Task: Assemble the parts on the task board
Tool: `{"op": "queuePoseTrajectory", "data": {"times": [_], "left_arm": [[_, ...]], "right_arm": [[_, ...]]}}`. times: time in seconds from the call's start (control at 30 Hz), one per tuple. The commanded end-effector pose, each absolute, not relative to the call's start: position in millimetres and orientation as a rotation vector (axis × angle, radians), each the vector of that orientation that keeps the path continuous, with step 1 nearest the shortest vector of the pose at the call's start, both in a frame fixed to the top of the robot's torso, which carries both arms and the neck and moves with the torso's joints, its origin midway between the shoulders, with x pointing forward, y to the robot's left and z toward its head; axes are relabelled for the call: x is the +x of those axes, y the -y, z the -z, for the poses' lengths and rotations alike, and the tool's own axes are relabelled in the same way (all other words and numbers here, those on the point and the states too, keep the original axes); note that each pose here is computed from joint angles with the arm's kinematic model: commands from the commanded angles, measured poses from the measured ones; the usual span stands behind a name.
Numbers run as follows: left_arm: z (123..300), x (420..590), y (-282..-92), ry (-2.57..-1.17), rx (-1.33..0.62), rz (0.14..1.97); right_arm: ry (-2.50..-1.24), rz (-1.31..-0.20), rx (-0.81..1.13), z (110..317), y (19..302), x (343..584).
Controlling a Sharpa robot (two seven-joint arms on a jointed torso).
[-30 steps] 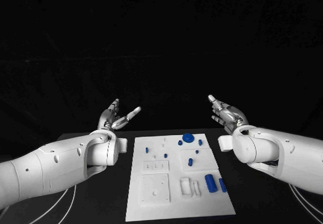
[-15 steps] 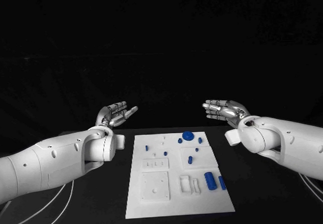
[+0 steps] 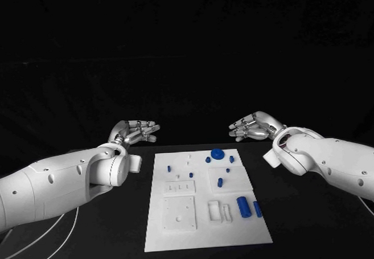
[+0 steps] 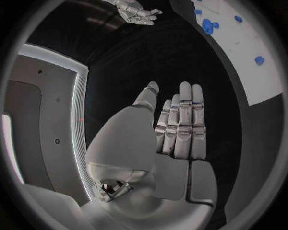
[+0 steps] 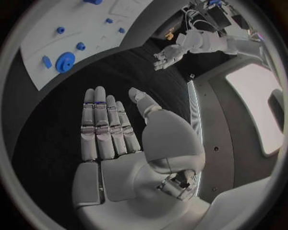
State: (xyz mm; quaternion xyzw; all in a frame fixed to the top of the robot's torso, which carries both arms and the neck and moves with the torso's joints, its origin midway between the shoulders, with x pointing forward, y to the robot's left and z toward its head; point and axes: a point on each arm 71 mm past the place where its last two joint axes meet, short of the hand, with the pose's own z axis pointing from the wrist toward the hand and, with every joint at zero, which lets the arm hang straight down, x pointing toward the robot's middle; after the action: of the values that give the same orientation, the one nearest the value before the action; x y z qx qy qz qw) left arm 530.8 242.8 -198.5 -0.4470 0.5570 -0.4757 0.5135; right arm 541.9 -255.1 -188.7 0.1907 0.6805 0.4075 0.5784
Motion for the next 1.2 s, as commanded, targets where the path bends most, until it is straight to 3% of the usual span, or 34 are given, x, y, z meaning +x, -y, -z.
{"op": "queuePoseTrajectory", "data": {"times": [0.03,0.53,1.2], "left_arm": [[193.2,527.5,-232.5,-1.424,-1.008,1.208],[174.6,505.6,-214.8,-1.517,-0.915,1.29],[160.8,498.2,-206.6,-1.539,-0.857,1.325]], "right_arm": [[-1.664,-0.813,0.199,186.9,246.9,540.7],[-1.648,-0.519,-0.087,176.4,222.6,542.3],[-1.577,-0.344,-0.219,173.3,191.1,544.6]]}}
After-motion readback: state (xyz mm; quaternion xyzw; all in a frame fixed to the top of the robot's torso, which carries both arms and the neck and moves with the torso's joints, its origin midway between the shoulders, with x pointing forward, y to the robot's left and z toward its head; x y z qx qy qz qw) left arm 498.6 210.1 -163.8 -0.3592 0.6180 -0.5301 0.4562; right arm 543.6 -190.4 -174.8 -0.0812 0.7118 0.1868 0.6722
